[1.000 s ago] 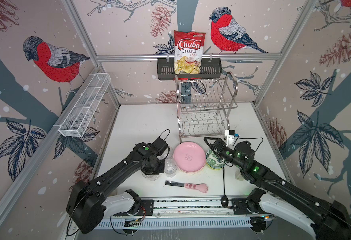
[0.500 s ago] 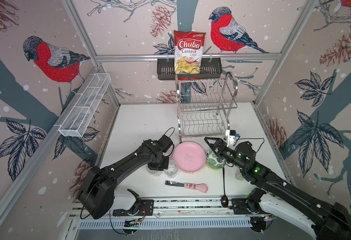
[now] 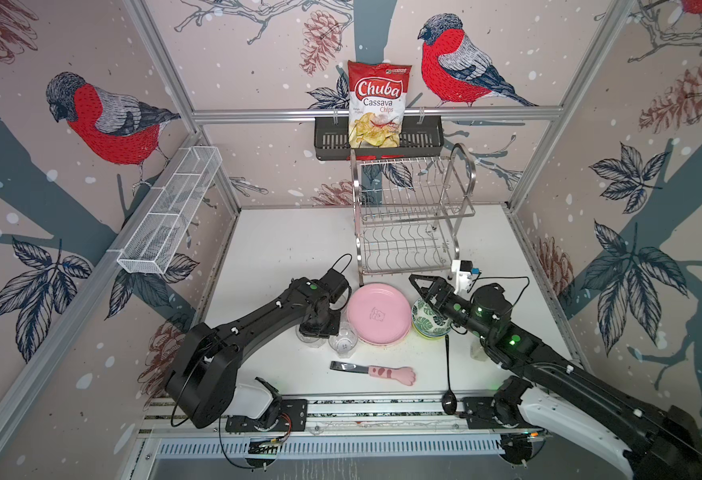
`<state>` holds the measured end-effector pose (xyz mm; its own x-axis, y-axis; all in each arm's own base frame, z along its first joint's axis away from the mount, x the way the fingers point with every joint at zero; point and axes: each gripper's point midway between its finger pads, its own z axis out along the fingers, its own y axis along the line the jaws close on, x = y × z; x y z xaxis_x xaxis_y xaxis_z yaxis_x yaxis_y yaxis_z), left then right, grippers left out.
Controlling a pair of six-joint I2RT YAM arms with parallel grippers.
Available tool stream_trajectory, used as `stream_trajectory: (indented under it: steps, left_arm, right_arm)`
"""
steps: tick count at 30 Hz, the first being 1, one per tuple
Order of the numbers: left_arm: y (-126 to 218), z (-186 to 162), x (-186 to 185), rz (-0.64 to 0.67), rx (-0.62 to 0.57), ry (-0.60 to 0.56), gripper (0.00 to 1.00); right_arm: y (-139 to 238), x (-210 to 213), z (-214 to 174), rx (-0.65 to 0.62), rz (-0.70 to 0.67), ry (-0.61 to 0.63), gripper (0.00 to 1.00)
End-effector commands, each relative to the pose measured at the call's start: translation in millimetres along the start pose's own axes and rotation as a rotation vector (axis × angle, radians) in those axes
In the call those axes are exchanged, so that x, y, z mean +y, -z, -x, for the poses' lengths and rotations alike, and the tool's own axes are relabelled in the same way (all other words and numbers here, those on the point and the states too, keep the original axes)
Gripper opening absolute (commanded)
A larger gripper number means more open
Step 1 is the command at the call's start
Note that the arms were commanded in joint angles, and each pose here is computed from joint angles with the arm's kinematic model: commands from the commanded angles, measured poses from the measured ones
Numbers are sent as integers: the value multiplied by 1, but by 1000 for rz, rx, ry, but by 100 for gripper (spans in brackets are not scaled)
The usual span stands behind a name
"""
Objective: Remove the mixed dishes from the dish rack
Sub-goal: 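Lower the clear glass onto the table beside the other glasses with left, then open the left gripper and lift it off the placed glass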
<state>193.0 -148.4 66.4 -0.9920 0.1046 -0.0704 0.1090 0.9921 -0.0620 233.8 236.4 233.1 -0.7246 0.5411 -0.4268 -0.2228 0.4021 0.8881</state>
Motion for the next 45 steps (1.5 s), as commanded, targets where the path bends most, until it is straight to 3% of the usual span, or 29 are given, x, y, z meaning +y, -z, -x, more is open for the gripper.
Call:
stream_trajectory:
  steps: [1, 5, 10, 20, 28, 35, 37, 39, 42, 45]
  left_arm:
    - [2, 7, -1, -1, -24, -15, 10]
    - [1, 7, -2, -5, -24, -16, 16]
    - [6, 5, 0, -3, -28, -10, 35]
    - [49, 9, 8, 19, -103, 22, 35]
    - [79, -2, -13, -119, -142, 9, 36]
    - [141, 18, -14, -162, -358, -8, 40]
    - [140, 16, -15, -183, -375, -18, 50]
    - [121, 7, -11, -156, -317, -13, 56]
    - [100, -5, -6, -96, -249, -18, 59]
    - [113, 1, -8, -99, -304, -19, 59]
  right_arm:
    - [1, 2, 3, -14, 9, 6, 99]
    - [1, 2, 3, -15, 9, 5, 99]
    - [2, 3, 3, -15, 9, 5, 99]
    - [2, 2, 2, -13, 9, 3, 99]
    - [0, 1, 0, -2, 7, -2, 99]
    - [-1, 0, -2, 4, 3, -7, 99]
    - [-1, -2, -3, 8, 0, -11, 99]
    - [-1, -2, -4, 11, -1, -15, 99]
    - [0, -4, -5, 11, -7, -18, 99]
    - [0, -7, -6, 9, -14, -23, 99]
